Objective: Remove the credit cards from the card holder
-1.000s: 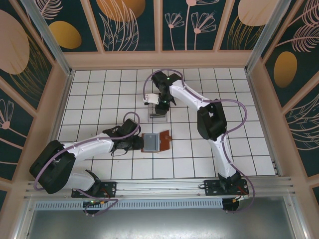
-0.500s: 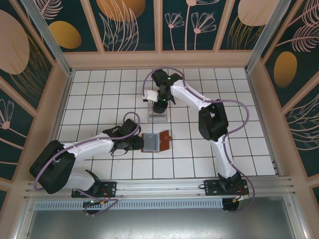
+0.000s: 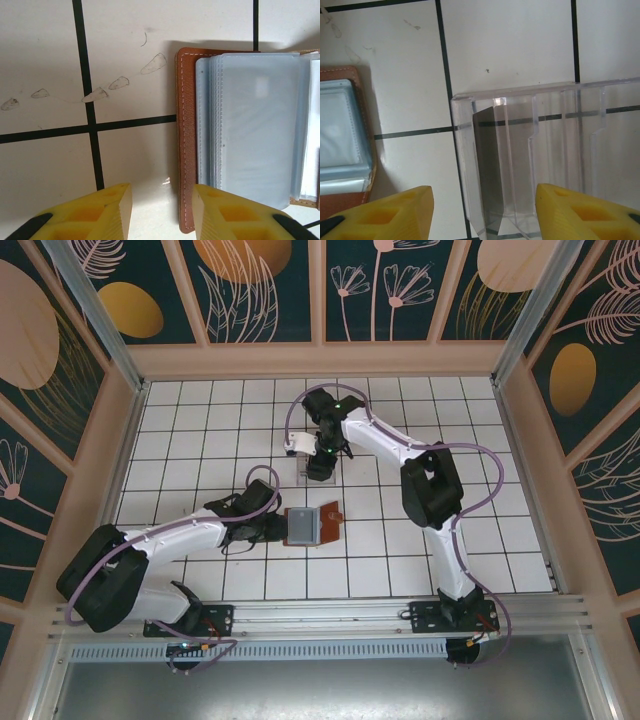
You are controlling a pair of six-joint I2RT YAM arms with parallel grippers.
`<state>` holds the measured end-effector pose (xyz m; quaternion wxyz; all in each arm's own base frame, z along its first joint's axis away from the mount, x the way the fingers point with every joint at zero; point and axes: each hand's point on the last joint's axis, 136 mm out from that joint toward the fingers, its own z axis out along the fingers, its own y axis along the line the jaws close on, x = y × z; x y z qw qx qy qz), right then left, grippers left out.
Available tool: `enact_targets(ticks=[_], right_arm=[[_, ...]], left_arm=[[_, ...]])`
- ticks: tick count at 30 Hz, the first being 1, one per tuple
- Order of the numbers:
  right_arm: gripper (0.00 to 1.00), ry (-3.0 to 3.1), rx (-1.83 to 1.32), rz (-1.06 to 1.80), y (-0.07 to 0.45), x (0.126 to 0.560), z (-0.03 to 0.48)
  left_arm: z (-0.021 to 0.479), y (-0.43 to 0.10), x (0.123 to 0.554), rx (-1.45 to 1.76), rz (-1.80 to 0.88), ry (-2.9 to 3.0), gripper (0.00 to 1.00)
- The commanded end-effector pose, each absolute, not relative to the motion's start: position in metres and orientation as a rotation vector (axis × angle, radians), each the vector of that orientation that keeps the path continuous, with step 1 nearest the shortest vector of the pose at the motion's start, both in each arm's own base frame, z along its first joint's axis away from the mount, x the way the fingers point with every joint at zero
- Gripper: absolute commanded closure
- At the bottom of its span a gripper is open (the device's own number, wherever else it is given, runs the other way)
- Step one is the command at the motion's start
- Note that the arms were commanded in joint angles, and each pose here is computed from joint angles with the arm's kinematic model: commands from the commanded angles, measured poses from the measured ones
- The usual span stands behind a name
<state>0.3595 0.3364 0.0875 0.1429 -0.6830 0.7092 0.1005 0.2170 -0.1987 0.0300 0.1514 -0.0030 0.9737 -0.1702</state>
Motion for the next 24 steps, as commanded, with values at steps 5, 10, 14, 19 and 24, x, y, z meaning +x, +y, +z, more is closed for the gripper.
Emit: enact_targets(ticks=[5, 10, 14, 19, 24], right_arm=[[0.47, 2.072, -1.942, 0.219, 0.337, 0.372, 0.073], [0.47, 2.065, -1.937, 0.188, 0.339, 0.379, 0.071], [0.49, 2.059, -1.922, 0.168, 0.34, 0.384, 0.074], [0.53, 2.021, -1.87, 0.118, 0.343, 0.396, 0.087], [0.54, 1.979, -1.834, 0.072, 0.345, 0.406, 0.099]], left_arm=[[0.03, -0.194, 0.216, -0.025, -0.47, 2.787, 0.62], [0.028, -0.194, 0.215, -0.025, -0.47, 2.792, 0.62], [0.03, -0.194, 0.216, -0.026, -0.473, 2.785, 0.62], [0.029, -0.193, 0.215, -0.028, -0.467, 2.787, 0.62], [0.029, -0.193, 0.215, -0.032, -0.469, 2.785, 0.62]])
